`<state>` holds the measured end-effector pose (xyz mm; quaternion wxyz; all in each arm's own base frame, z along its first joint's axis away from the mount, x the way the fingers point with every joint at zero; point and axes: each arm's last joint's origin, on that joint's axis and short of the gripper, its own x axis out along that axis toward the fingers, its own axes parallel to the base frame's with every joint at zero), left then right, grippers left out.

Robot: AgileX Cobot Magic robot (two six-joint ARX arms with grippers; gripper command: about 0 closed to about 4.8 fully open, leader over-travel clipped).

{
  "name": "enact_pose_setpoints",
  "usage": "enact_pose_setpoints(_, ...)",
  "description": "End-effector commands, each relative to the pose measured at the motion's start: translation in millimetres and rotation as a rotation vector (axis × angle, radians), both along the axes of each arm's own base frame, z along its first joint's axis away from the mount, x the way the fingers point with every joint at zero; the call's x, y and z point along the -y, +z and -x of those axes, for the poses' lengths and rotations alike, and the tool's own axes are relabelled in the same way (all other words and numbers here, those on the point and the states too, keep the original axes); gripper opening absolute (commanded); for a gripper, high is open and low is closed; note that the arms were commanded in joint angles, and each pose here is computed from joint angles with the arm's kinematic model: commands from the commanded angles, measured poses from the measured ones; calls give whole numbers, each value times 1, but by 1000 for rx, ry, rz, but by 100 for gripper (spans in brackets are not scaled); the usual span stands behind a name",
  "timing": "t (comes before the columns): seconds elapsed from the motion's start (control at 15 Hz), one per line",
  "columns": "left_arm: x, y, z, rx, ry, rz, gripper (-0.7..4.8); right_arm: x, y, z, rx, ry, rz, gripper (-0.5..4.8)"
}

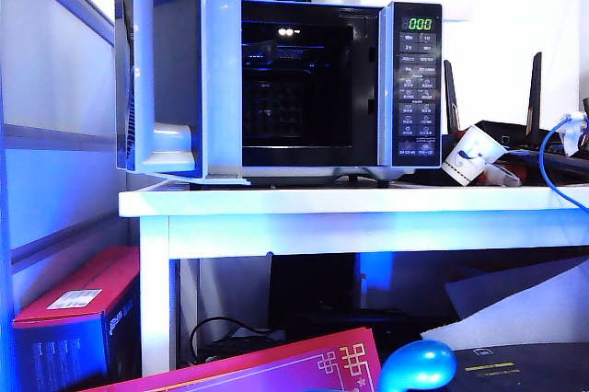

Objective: Open the microwave door, place the orange inside the microwave, then close the microwave door.

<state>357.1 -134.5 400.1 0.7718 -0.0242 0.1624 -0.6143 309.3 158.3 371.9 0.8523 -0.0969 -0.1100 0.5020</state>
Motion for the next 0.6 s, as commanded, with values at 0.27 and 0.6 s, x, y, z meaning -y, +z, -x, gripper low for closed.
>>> enact_pose_setpoints(0.27, 2, -9, 1, -77, -65, 14, 174, -1, 4, 3, 21, 66, 1, 479)
enact_pose_setpoints(0.6, 2, -8, 3, -88, -130, 45, 173, -1, 4, 4, 29, 112, 5, 479)
